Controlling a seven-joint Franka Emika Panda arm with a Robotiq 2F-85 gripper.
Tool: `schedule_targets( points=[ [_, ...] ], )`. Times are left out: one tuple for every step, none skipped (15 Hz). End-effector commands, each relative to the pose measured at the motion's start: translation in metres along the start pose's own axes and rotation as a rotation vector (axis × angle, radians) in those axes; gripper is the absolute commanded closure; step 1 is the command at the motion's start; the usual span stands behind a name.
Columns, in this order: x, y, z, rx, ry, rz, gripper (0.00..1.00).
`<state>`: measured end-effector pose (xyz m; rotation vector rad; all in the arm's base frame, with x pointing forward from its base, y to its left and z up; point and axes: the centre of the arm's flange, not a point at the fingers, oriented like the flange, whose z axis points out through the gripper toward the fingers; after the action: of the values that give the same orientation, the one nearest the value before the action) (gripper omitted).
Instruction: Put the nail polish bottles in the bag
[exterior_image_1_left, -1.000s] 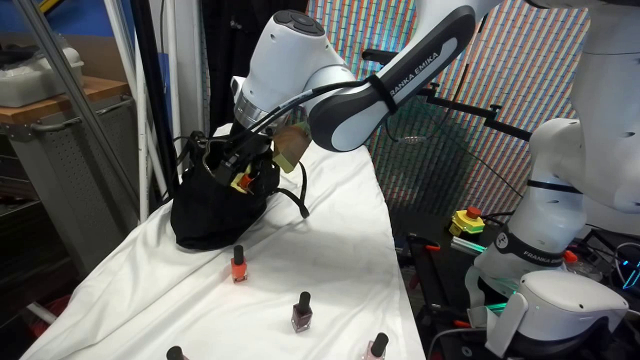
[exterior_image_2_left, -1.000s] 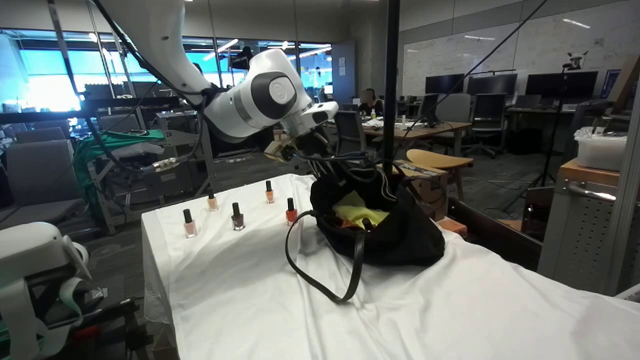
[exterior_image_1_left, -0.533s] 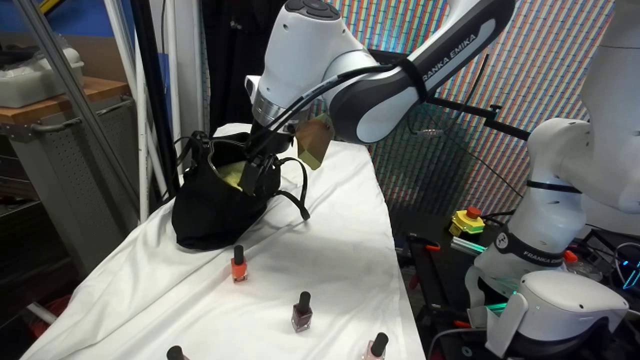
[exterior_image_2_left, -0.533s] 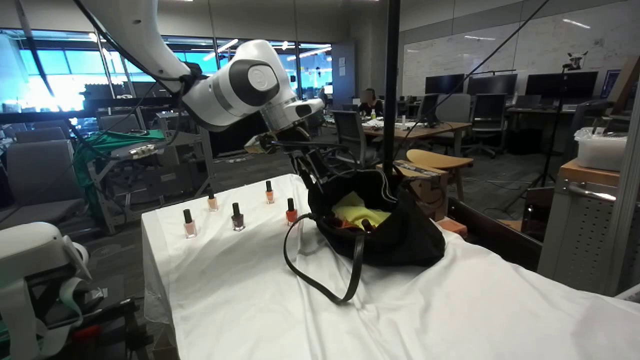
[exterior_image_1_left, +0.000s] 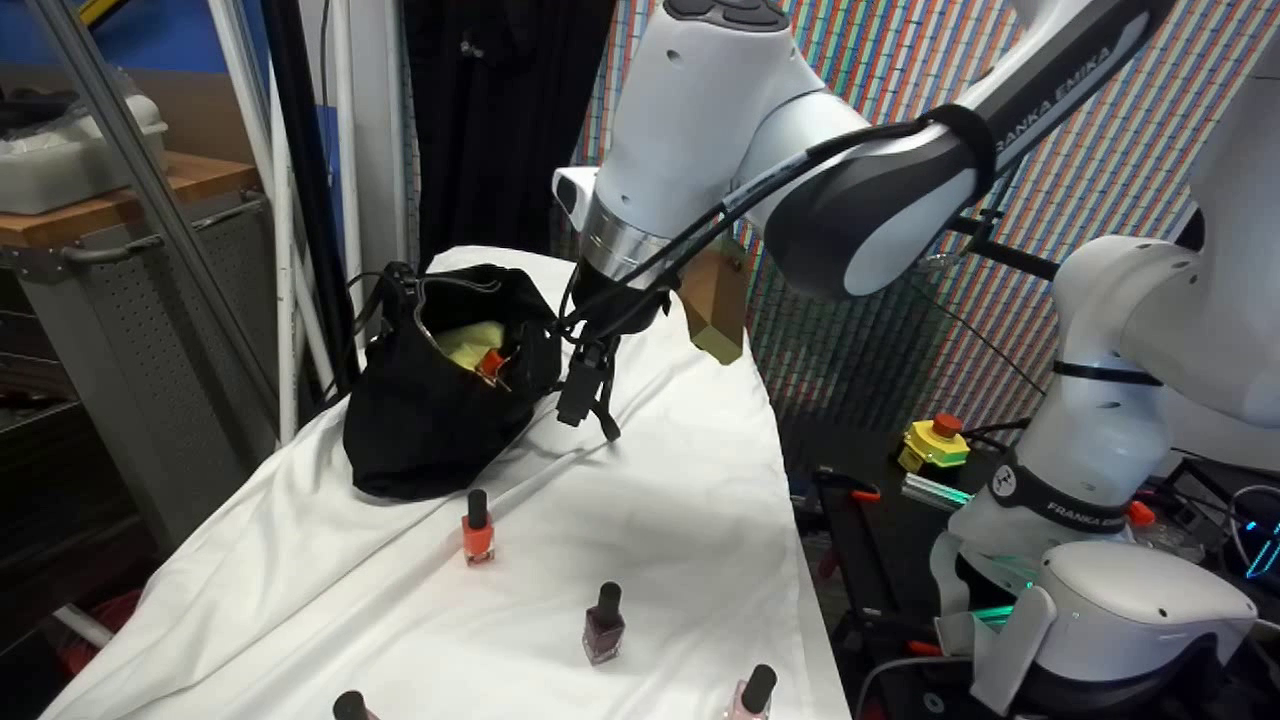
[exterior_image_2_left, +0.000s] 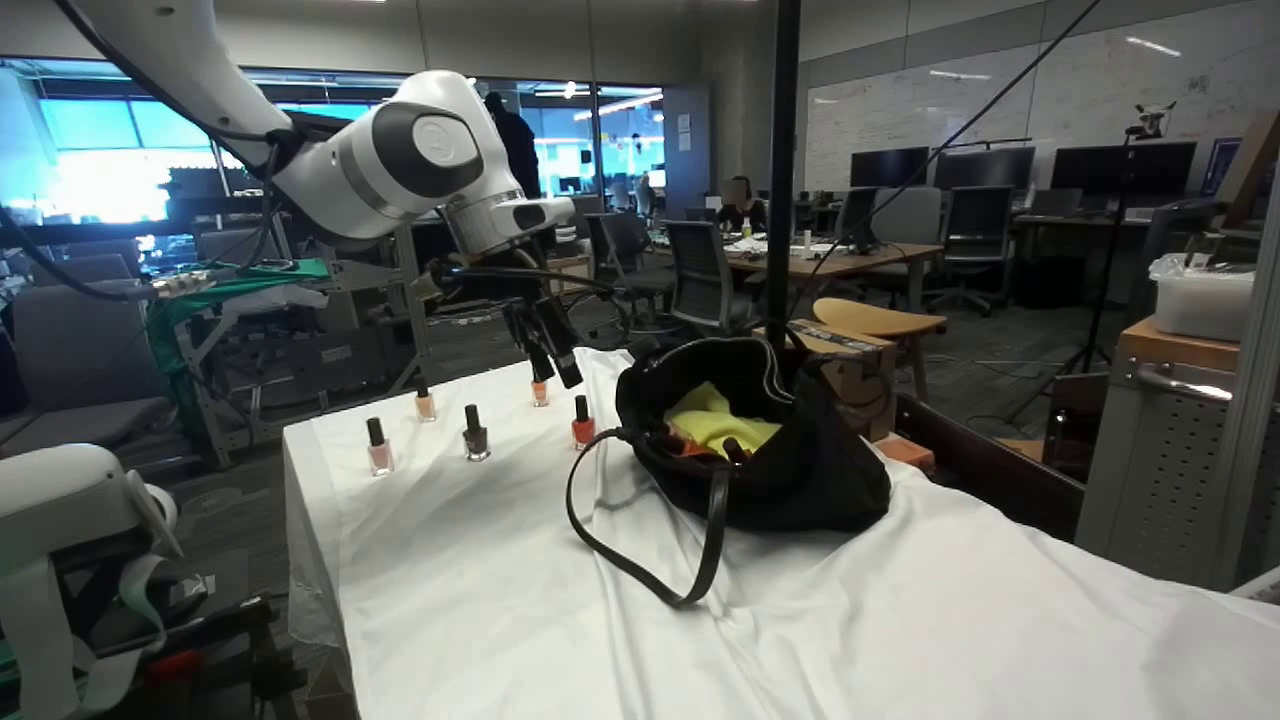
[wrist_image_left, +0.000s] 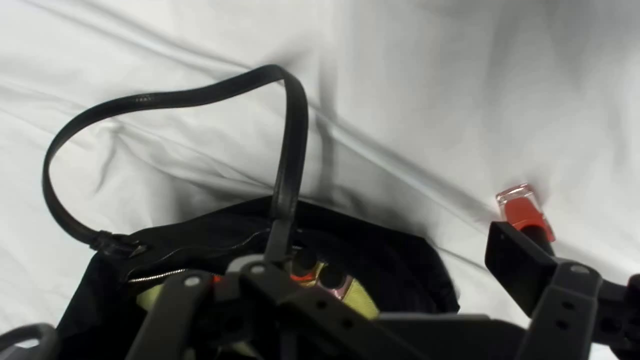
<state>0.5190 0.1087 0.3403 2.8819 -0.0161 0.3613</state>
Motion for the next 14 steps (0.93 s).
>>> schedule_targets(
  points=[
    [-0.027, -0.027, -0.021, 0.027, -0.025, 0.018, 0.00],
    [-0.033, -0.038, -0.021, 0.037, -0.035, 0.023, 0.00],
    [-0.035, -0.047, -0.023, 0.050, -0.047, 0.028, 0.00],
    [-0.038, -0.056, -0.022, 0.061, -0.060, 0.031, 0.00],
    [-0.041, -0.066, -0.021, 0.075, -0.076, 0.033, 0.00],
    [-0.044, -0.073, -0.020, 0.089, -0.093, 0.030, 0.00],
    [-0.049, -0.080, -0.018, 0.101, -0.112, 0.026, 0.00],
    [-0.053, -0.085, -0.017, 0.114, -0.129, 0.022, 0.00],
    [-0.059, -0.089, -0.013, 0.128, -0.151, 0.010, 0.00],
    [-0.064, -0.092, -0.011, 0.136, -0.170, 0.006, 0.00],
    [-0.070, -0.096, -0.009, 0.153, -0.183, 0.001, 0.00],
    [-0.076, -0.100, -0.006, 0.167, -0.198, -0.010, 0.00],
    [-0.081, -0.104, -0.004, 0.172, -0.210, -0.016, 0.00],
    [-0.088, -0.109, -0.002, 0.182, -0.221, -0.028, 0.00]
  ],
)
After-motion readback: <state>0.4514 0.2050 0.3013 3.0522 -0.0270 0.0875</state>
